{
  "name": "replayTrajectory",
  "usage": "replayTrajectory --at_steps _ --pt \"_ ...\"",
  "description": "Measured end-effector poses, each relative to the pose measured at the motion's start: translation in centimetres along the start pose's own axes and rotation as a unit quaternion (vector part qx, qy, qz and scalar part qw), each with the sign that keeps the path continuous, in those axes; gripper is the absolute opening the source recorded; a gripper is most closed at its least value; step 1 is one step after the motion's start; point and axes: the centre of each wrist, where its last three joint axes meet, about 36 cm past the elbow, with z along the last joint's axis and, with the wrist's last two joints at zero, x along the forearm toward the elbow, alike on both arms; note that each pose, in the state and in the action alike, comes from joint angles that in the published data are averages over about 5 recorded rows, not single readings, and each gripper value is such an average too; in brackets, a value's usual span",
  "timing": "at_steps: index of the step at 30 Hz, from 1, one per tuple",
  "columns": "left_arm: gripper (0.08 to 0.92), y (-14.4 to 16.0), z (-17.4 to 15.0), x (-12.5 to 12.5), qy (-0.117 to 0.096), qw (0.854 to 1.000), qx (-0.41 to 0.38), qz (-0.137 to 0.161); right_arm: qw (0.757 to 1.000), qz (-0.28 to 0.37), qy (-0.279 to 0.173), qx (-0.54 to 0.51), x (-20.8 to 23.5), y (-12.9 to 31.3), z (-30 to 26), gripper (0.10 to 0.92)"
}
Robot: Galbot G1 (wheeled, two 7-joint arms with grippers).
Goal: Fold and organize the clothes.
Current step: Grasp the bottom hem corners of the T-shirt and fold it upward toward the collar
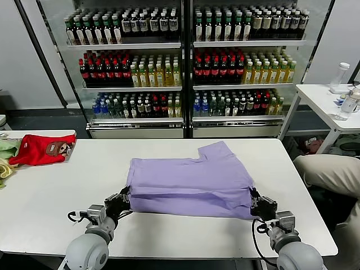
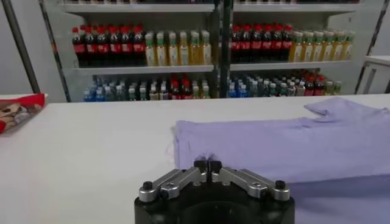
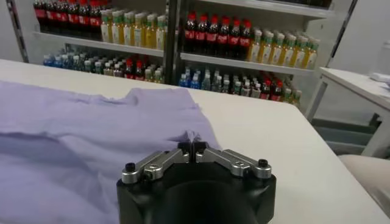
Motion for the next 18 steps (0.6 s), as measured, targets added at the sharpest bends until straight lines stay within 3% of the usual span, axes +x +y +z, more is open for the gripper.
replayTrajectory --at_steps 6,18 --pt "0.128 0.0 -0.1 -0.9 0.000 1.000 -0.006 -0.004 1.000 0.001 0.009 0.001 -1.2 0.4 -0.1 0.212" --pt "0.471 1.7 0.6 -1.0 0.023 0.999 -0.022 -0.030 1.000 -0.001 0.026 -0.002 -1.3 0.7 -0.3 0.557"
